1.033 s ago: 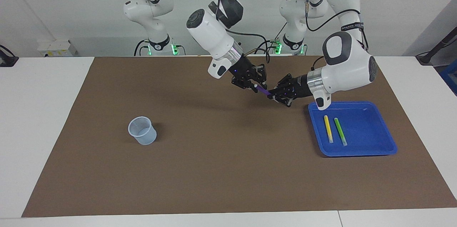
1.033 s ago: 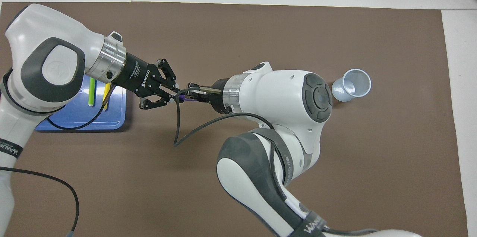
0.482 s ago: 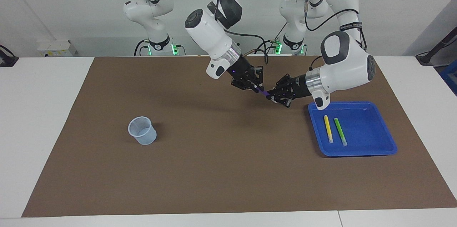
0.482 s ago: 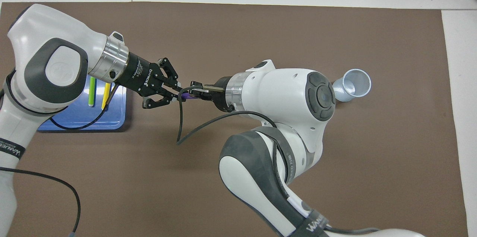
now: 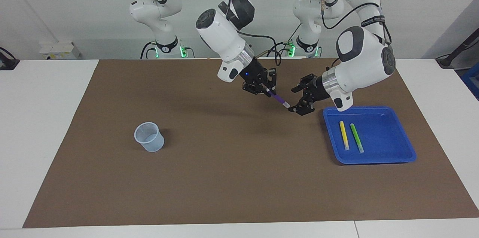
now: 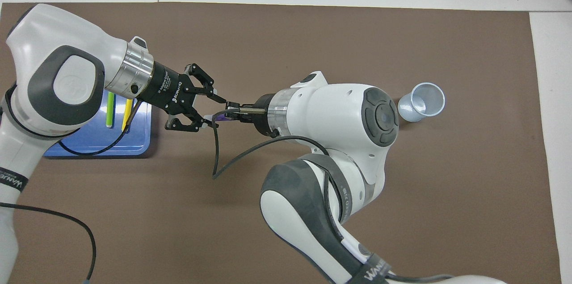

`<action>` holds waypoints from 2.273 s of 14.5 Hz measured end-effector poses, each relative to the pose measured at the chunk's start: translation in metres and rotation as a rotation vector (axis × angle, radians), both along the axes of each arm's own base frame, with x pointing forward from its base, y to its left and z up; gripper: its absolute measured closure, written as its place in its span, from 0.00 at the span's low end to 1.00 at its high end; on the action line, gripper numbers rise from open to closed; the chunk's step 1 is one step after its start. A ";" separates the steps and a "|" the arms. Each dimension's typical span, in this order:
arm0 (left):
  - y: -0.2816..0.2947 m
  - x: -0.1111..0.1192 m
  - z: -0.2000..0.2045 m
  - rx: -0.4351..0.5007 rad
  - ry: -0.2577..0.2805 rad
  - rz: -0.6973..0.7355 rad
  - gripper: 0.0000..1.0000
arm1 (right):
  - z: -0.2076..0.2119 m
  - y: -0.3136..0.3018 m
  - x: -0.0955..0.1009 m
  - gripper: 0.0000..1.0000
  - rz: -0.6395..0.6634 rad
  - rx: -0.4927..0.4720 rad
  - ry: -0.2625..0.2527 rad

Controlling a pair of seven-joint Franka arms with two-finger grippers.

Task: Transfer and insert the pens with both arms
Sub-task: 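Open the left gripper while the right gripper carries the pen away, then insert the purple pen into the cup while the left gripper reaches the green pen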

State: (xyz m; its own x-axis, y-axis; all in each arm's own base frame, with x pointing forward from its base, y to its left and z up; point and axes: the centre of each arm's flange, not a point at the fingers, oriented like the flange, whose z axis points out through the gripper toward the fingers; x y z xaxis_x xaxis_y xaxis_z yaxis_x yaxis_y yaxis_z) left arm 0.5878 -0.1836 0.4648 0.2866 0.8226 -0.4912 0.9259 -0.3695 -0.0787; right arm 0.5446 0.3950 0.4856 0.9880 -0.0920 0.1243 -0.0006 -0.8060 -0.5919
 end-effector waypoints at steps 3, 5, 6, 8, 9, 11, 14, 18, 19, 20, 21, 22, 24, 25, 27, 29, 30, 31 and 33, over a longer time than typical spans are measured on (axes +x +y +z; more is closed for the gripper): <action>0.013 -0.004 -0.003 0.012 -0.096 -0.191 0.00 | 0.000 -0.007 0.002 0.79 0.096 -0.060 -0.009; 0.047 -0.004 -0.022 -0.018 -0.196 -0.323 0.00 | 0.005 -0.022 0.010 0.79 0.158 -0.138 -0.032; 0.072 -0.004 -0.035 -0.024 -0.254 -0.366 0.00 | 0.010 -0.032 0.016 0.79 0.182 -0.184 -0.052; 0.111 -0.008 -0.055 -0.019 -0.344 -0.440 0.00 | 0.020 -0.053 0.027 0.81 0.234 -0.241 -0.077; 0.125 -0.011 -0.061 0.003 -0.380 -0.489 0.00 | 0.025 -0.069 0.033 0.81 0.268 -0.263 -0.083; 0.138 -0.011 -0.063 0.065 -0.442 -0.610 0.00 | 0.035 -0.108 0.045 0.81 0.351 -0.346 -0.108; 0.153 -0.003 -0.058 0.165 -0.556 -0.852 0.00 | 0.050 -0.169 0.058 0.81 0.480 -0.519 -0.173; 0.185 0.009 -0.063 0.284 -0.617 -1.075 0.00 | 0.052 -0.258 0.081 0.81 0.583 -0.582 -0.230; 0.196 0.013 -0.071 0.307 -0.615 -1.116 0.00 | 0.049 -0.278 0.085 0.81 0.590 -0.590 -0.230; 0.209 0.018 -0.081 0.323 -0.606 -1.146 0.00 | 0.047 -0.294 0.087 0.81 0.588 -0.597 -0.225; 0.223 0.026 -0.092 0.330 -0.595 -1.157 0.00 | 0.044 -0.305 0.089 0.81 0.587 -0.608 -0.218; 0.236 0.034 -0.100 0.333 -0.589 -1.160 0.00 | 0.041 -0.312 0.090 0.81 0.590 -0.631 -0.209; 0.249 0.051 -0.110 0.338 -0.594 -1.156 0.00 | 0.034 -0.316 0.089 0.81 0.610 -0.679 -0.193; 0.250 0.055 -0.113 0.337 -0.596 -1.156 0.00 | 0.031 -0.317 0.088 0.81 0.616 -0.688 -0.185; 0.247 0.059 -0.122 0.328 -0.594 -1.160 0.02 | 0.021 -0.319 0.087 0.81 0.623 -0.690 -0.165; 0.244 0.060 -0.125 0.323 -0.594 -1.164 0.10 | 0.012 -0.324 0.085 0.81 0.631 -0.709 -0.143; 0.242 0.060 -0.126 0.321 -0.594 -1.166 0.10 | 0.008 -0.328 0.084 0.81 0.638 -0.729 -0.135; 0.240 0.060 -0.126 0.319 -0.595 -1.169 0.15 | 0.006 -0.331 0.084 0.81 0.645 -0.749 -0.127; 0.237 0.061 -0.127 0.316 -0.595 -1.174 0.21 | 0.003 -0.335 0.083 0.81 0.656 -0.773 -0.111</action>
